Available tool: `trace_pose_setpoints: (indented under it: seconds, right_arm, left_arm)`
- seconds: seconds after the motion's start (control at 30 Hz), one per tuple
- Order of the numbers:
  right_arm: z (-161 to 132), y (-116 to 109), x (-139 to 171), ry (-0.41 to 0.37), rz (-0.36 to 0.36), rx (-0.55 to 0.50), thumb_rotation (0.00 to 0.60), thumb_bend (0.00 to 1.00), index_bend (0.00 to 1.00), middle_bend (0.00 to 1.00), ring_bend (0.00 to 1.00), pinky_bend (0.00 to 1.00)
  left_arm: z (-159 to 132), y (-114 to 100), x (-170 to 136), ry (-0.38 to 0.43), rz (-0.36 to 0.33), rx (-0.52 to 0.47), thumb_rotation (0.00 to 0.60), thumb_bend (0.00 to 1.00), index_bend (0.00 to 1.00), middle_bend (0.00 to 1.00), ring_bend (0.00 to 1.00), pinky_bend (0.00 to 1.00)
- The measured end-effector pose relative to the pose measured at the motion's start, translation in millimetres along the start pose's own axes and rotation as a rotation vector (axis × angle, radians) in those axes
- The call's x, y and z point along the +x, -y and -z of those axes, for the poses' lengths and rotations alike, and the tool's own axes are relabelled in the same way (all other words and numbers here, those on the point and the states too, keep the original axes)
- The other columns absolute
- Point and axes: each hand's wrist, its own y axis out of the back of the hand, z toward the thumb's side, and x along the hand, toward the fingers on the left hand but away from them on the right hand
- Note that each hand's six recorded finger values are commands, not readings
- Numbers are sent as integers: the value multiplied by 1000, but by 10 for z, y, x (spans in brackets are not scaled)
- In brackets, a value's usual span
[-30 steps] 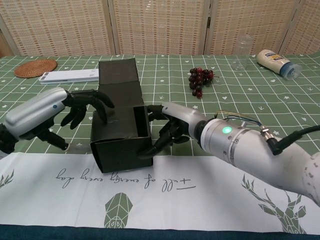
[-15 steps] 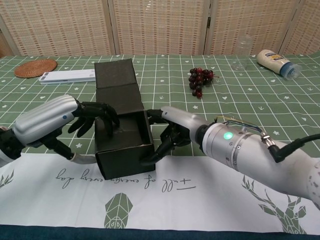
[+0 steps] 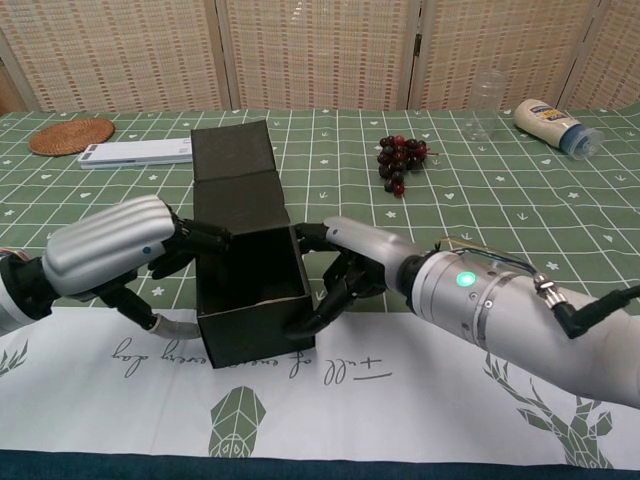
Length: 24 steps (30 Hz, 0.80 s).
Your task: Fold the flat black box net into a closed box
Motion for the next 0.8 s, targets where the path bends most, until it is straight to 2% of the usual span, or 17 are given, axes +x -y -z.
trace_pose_setpoints:
  seconds: [0.17,0.47,0.8]
  right_arm:
    - [-4,18,18,-5,-3,7,600,423,268,427,820,1000]
    - [-24,44,46,-16,-7,5,600,423,268,427,820,1000]
    - [-26,64,53,-19,-8,4,600,423,268,427,820,1000]
  left_arm:
    - [-45,30,29,25,18,10,600,78,583,471,706,762]
    - [-90,43,68,55,26,20,600,77,689,625,717,755]
    - [-111,60,82,64,28,16,600,78,701,639,717,747]
